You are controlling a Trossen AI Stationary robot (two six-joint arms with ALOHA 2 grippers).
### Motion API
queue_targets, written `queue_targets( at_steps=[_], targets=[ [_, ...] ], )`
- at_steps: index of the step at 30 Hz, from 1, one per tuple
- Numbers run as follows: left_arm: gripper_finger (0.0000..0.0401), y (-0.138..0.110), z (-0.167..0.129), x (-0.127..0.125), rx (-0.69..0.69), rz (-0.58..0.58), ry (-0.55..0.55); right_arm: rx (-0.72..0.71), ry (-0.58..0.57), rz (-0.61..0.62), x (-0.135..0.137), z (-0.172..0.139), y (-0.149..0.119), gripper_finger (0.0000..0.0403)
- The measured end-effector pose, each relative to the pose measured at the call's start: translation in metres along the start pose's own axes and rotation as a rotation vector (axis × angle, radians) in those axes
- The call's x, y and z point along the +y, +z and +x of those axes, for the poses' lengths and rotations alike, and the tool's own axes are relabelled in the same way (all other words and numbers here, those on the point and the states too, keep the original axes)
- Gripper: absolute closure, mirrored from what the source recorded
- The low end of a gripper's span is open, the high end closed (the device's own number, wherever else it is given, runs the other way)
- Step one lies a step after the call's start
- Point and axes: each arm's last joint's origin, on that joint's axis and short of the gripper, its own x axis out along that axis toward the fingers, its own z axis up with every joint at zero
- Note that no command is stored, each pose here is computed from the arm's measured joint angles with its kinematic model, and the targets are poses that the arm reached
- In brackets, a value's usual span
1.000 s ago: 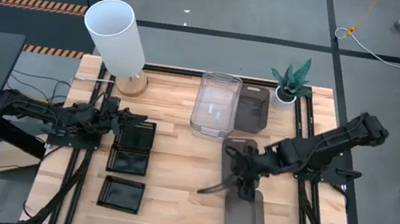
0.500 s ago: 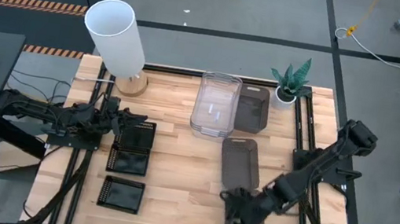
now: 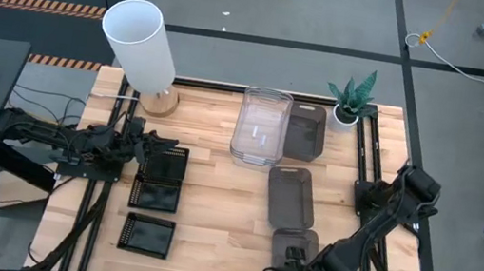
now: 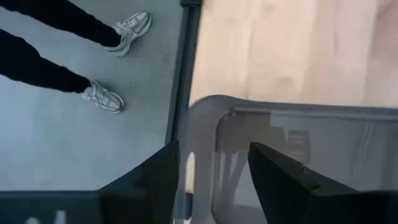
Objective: Stack baskets by color
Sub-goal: Stack the bottom black bin on top of the middle black bin
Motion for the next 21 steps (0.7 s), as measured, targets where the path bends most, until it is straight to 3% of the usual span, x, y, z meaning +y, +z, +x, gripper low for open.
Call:
queue_targets(
  at_steps=[8,21],
  targets=[
    [0.0366,0.0,0.0,0.0,0.0,0.0,0.0,0.003,-0.003,-0.074,0.017,0.002,-0.017,0.0216],
    [0.0368,0.0,0.0,0.0,0.0,0.0,0.0,-0.06,-0.205,-0.264,0.036,0.012,-0.052,0.0231]
  ],
)
